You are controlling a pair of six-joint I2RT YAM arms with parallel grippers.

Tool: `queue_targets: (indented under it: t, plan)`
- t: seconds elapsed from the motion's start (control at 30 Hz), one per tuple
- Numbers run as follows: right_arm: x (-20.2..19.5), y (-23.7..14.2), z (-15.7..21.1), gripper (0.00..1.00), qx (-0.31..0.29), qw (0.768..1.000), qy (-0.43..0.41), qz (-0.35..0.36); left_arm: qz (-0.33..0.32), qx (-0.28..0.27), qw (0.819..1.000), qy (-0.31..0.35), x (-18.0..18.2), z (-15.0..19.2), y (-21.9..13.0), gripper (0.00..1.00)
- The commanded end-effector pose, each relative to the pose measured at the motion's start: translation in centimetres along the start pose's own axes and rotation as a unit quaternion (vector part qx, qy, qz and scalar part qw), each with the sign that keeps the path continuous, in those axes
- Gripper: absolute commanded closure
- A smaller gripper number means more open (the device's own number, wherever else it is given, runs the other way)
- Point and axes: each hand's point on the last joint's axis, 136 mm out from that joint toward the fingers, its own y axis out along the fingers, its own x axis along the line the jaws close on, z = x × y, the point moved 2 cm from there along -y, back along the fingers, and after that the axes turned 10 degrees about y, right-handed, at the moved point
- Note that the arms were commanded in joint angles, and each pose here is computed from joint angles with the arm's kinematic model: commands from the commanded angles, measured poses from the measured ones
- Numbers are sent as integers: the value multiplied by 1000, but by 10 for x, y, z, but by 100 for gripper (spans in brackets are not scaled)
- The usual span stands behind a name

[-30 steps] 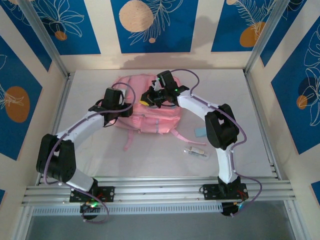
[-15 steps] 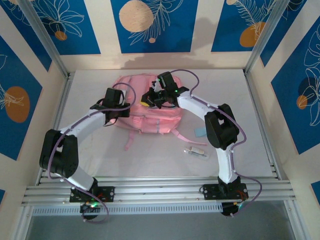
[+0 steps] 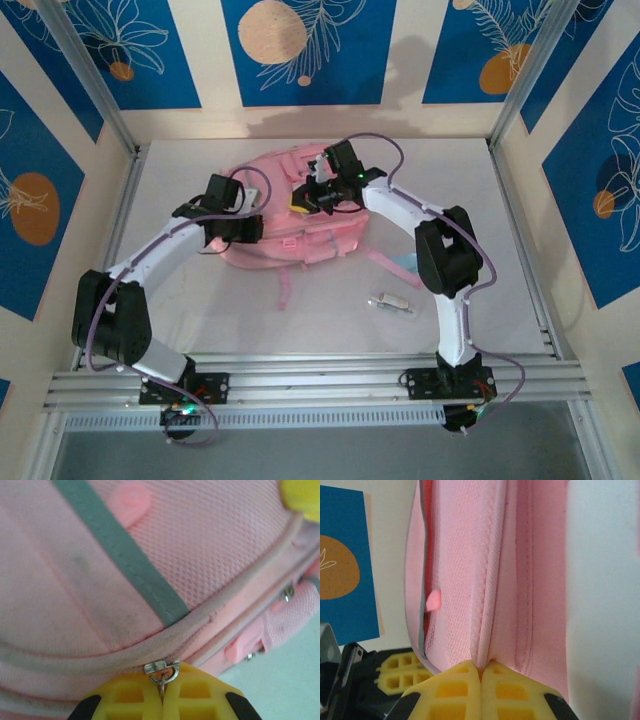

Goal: Pack the student bag

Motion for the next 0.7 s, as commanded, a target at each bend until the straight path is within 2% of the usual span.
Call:
queue_targets:
  t: [0.0, 0.1, 0.13, 0.23, 0.3, 0.47, 0.67]
  plan:
    - [10, -28, -68, 100, -113, 991, -67, 11, 60, 76, 995, 1, -32, 33, -11, 100]
    - [19, -27, -72, 100, -104, 992, -64, 4, 68, 77, 995, 1, -41, 24, -5, 100]
    - [20, -29, -69, 96, -101, 993, -56, 3, 71, 75, 995, -6, -43, 19, -3, 100]
    - [21, -37, -52, 73, -95, 995, -23, 2, 78, 63, 995, -22, -48, 6, -1, 100]
    - [21, -43, -37, 63, -95, 995, 0, -7, 76, 55, 995, -19, -52, 1, 0, 100]
    - [16, -40, -5, 61, -76, 995, 47, -38, 79, 59, 995, -11, -60, -1, 8, 100]
    - [21, -10, 21, 61, -22, 994, 78, -73, 91, 47, 995, 1, -78, -5, 8, 100]
